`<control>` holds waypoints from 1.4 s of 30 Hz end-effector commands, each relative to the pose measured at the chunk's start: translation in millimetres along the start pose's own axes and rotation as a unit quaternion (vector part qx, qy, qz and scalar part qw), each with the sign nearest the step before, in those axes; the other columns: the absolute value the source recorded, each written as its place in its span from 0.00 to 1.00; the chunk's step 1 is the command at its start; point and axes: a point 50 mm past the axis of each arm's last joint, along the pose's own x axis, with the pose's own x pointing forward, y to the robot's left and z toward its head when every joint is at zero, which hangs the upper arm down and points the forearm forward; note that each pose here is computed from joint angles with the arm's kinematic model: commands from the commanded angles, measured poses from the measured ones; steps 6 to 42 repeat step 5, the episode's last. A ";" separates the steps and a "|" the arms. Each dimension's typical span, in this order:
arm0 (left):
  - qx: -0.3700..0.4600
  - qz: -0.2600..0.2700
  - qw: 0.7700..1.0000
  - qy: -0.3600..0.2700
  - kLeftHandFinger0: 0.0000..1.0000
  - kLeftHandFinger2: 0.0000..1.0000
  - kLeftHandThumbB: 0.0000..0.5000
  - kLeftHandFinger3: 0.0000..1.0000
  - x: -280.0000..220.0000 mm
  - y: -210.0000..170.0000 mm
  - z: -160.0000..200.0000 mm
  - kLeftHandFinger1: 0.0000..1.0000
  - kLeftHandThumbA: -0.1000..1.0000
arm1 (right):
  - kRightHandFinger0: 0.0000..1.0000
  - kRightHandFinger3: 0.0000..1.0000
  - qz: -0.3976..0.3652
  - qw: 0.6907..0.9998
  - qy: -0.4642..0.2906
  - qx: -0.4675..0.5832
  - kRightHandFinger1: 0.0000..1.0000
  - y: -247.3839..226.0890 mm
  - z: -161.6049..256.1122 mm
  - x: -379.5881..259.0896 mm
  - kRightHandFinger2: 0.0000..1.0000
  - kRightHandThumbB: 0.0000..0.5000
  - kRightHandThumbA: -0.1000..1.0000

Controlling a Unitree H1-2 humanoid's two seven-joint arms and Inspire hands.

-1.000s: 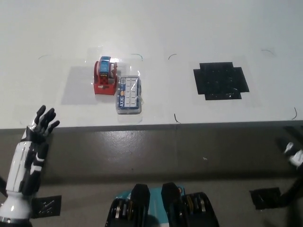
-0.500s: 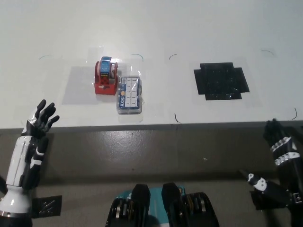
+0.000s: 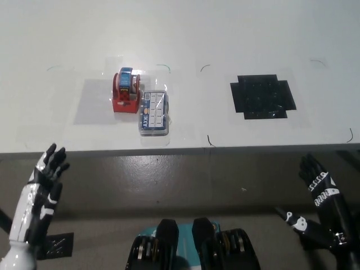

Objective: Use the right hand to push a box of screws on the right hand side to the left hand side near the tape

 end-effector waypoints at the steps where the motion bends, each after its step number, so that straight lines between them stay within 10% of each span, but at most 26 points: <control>1: 0.014 -0.007 1.000 -0.018 1.00 1.00 0.24 1.00 -2.7 -0.1 0.7 1.00 0.86 | 1.00 1.00 0.015 1.000 -0.009 -0.009 1.00 -2.7 0.7 1.9 1.00 0.51 0.94; 42: 0.013 -0.009 1.000 -0.014 1.00 1.00 0.21 1.00 -5.4 -1.0 -3.0 1.00 0.86 | 1.00 1.00 0.015 1.000 -0.001 -0.005 1.00 -2.5 0.0 -0.2 1.00 0.52 0.93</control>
